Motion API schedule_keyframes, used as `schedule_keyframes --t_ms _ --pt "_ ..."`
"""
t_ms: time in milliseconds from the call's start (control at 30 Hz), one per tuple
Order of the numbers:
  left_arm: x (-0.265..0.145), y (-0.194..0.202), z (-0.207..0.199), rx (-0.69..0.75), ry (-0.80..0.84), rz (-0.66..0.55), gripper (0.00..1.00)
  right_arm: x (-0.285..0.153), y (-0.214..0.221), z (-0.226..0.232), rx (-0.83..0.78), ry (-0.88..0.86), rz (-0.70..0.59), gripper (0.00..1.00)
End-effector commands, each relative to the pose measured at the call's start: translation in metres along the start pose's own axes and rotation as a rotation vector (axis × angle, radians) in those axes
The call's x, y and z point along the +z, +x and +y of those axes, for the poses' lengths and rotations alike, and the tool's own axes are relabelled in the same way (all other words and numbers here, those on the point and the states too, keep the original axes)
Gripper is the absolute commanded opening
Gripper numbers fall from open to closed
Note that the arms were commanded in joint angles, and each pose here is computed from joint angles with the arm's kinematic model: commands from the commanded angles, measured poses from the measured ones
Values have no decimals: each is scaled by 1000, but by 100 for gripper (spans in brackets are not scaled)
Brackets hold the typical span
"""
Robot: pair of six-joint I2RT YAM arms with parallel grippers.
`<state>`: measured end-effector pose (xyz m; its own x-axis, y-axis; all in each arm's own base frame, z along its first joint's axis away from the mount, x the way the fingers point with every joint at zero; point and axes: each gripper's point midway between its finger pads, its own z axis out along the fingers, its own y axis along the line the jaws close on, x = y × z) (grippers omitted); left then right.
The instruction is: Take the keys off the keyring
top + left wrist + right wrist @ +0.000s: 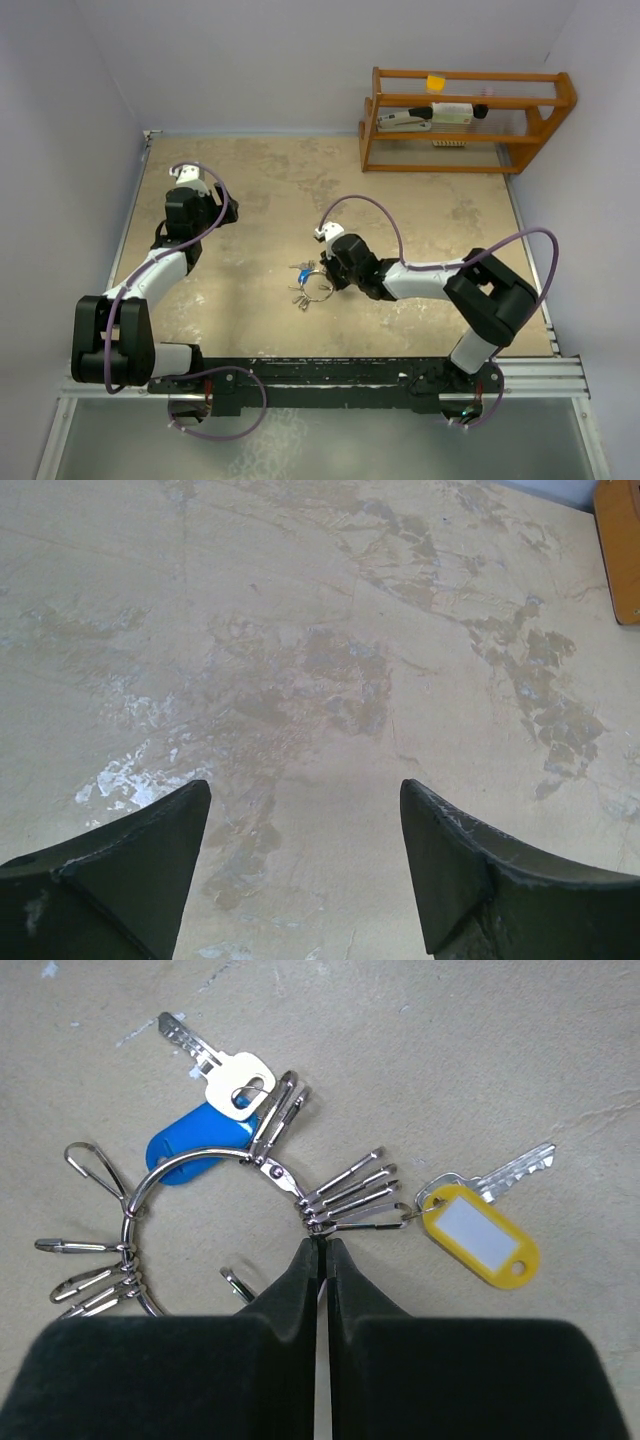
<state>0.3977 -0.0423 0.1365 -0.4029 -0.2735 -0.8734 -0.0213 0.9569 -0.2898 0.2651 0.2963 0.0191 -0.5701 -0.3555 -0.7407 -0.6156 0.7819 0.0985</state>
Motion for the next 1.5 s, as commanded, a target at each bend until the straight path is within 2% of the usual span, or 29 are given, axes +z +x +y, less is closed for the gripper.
schedule_keyframes --t_ms 0,333,500,800,1000,1100,1233,1300,1467 --pt "1 -19 -11 20 44 -53 71 -10 -20 -8 -63 73 4 0" --pt "-7 -23 -44 38 218 -39 61 -83 -151 -18 -154 188 -294 0" --pt "-16 -21 -72 76 353 -36 61 -121 -191 -22 -194 230 -373 0" --pt "-50 -9 -143 176 633 -51 57 -177 -225 -27 -250 272 -460 0" --pt "-84 -17 -180 146 842 -128 51 -206 -243 -23 -257 268 -518 0" --pt "-99 -11 -191 180 907 -151 51 -220 -253 -21 -261 267 -557 0" --pt "-110 4 -205 239 961 -148 32 -232 -264 -20 -262 269 -596 0" --pt "-116 13 -214 271 1004 -142 29 -236 -268 -17 -263 258 -614 0" --pt "-133 30 -241 340 1115 -138 41 -240 -277 -13 -257 246 -649 0"
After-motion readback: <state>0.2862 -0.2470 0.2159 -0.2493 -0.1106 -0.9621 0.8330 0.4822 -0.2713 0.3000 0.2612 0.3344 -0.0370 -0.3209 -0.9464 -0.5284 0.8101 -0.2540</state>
